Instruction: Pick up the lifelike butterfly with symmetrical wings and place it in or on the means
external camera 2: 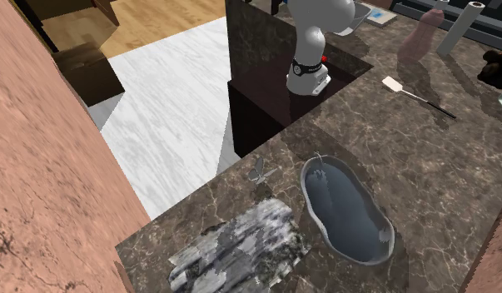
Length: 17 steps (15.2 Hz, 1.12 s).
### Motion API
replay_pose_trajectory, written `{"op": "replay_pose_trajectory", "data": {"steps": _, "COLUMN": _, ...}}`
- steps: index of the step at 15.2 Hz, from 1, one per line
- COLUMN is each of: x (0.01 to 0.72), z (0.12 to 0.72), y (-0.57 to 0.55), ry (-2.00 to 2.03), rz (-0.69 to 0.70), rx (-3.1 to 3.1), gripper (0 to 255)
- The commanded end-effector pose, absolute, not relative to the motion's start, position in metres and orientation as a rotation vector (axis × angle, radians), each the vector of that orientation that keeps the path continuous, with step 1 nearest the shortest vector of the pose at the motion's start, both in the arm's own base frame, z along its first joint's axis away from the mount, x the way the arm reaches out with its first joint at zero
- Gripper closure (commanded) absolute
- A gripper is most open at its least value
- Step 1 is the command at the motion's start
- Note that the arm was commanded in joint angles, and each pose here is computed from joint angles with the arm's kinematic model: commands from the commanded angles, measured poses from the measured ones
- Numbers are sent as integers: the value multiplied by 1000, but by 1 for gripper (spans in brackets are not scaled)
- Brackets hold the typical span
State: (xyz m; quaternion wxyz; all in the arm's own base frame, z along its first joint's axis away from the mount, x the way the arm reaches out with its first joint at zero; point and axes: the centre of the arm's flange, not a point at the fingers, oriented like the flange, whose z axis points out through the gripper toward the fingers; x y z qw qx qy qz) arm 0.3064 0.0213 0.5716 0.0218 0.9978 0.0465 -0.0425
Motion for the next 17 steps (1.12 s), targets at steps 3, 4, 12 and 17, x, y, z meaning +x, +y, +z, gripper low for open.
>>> {"op": "replay_pose_trajectory", "data": {"steps": 3, "x": 326, "z": 555, "y": 28, "ry": 271, "rz": -129, "rx": 3073, "gripper": 0}}
{"op": "replay_pose_trajectory", "data": {"steps": 4, "x": 336, "z": 547, "y": 32, "ry": 334, "rz": -128, "rx": 3061, "gripper": 0}}
{"op": "replay_pose_trajectory", "data": {"steps": 12, "x": 405, "z": 482, "y": 76, "ry": 822, "rz": -115, "rx": 2925, "gripper": 0}}
{"op": "replay_pose_trajectory", "data": {"steps": 17, "x": 440, "z": 440, "y": 114, "ry": 1111, "rz": -105, "rx": 2801, "gripper": 0}}
